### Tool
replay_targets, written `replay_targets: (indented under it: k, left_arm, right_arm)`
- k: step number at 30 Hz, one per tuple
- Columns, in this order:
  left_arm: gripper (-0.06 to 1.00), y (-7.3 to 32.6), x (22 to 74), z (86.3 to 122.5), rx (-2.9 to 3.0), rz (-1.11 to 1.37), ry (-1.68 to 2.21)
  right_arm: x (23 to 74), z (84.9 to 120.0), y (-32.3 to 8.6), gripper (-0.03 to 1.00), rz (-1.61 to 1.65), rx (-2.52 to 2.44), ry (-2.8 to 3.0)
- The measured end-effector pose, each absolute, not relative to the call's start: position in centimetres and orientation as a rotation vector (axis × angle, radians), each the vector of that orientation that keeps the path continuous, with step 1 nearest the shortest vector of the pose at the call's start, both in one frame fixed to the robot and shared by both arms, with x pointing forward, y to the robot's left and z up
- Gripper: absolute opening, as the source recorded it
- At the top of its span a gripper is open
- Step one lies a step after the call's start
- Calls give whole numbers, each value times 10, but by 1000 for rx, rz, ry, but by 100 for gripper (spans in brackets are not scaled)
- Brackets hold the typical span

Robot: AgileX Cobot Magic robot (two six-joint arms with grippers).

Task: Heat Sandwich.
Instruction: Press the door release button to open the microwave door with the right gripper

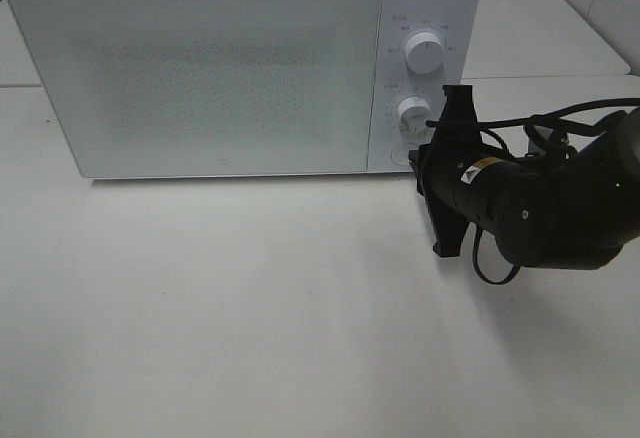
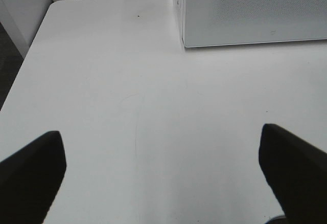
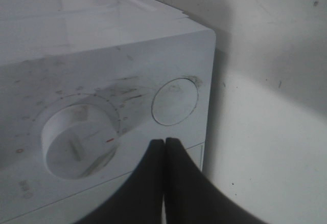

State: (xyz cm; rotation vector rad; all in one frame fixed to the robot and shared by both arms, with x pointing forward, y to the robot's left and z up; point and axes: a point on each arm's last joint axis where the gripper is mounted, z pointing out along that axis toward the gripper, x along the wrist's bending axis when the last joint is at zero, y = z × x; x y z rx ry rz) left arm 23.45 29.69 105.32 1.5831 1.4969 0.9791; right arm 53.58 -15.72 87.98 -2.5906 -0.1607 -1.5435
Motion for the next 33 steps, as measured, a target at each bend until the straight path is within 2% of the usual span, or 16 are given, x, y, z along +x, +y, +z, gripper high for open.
replay_targets:
  k: [18, 33]
  left_arm:
    - [97, 297, 234, 1053, 1583, 979, 1497]
    - [97, 297, 234, 1053, 1583, 979, 1497]
  right_arm:
    - [560, 863, -149, 1, -1519, -2598, -131]
    - [572, 865, -150, 1, -1559, -2590, -130]
